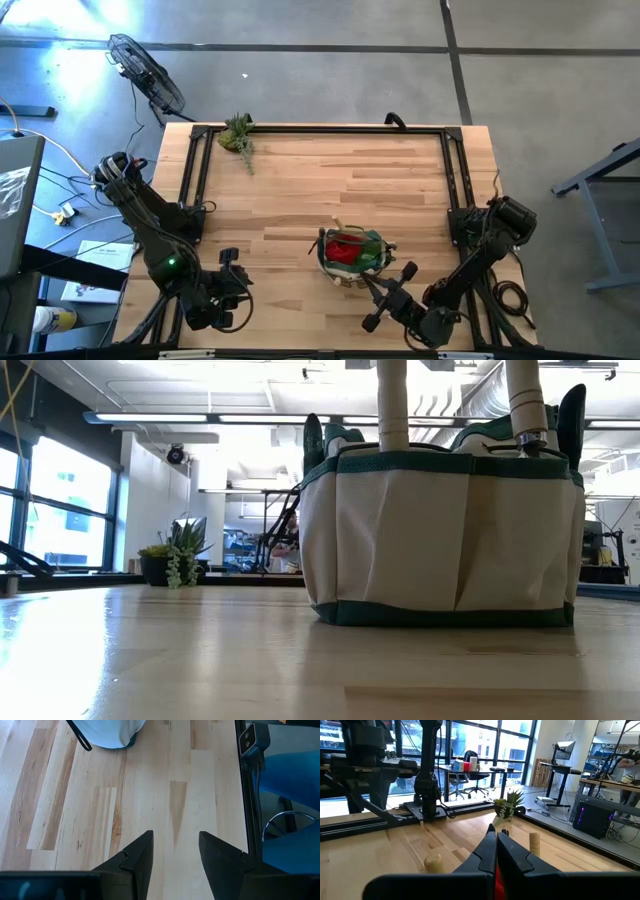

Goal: Pick & Place Garden tools in Gardening bag
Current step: Adjust the light brown gardening bag on the table

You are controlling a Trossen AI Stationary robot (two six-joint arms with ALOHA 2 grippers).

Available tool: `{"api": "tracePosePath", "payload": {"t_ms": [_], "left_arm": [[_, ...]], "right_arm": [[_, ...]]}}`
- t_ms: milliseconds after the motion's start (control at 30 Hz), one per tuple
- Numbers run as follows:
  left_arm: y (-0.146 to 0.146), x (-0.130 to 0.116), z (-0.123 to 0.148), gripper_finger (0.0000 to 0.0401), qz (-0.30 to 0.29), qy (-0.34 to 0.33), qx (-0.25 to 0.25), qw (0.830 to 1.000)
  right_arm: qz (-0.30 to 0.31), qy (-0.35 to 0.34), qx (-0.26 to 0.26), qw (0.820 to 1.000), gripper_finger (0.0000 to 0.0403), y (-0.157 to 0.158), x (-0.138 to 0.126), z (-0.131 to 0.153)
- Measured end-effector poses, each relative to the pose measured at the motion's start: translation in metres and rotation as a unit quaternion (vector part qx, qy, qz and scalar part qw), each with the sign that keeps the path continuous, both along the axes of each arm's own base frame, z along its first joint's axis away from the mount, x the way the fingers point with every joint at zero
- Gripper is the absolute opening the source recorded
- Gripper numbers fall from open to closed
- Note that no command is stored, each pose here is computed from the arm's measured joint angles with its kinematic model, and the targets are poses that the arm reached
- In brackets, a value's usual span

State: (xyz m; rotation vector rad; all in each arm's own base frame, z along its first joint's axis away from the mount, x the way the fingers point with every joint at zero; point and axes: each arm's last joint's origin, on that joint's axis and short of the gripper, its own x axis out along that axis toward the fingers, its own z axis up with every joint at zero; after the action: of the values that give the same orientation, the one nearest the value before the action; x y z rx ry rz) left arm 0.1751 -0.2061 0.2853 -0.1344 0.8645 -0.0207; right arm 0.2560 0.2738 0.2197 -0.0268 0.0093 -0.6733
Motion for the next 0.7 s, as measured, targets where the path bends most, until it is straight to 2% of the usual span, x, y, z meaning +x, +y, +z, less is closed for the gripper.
{"api": "tracePosePath", "payload": {"t_ms": [400,600,700], "left_arm": [[0.000,0.000,0.000,0.0152,0.000,0.001,-0.001,1.000],[0.000,0.000,0.000,0.0152,0.000,0.000,-0.001,1.000],[0.000,0.000,0.000,0.0152,0.000,0.000,0.000,1.000]], "right_arm": [[0.003,-0.011,0.015,1.000,0.0003,-0.001,0.000,-0.014],[0.047,-0.004,0.042,0.998,0.0003,-0.005,0.004,-0.028],[0.075,0.011,0.076,0.994,0.0003,-0.011,0.007,-0.039]]}}
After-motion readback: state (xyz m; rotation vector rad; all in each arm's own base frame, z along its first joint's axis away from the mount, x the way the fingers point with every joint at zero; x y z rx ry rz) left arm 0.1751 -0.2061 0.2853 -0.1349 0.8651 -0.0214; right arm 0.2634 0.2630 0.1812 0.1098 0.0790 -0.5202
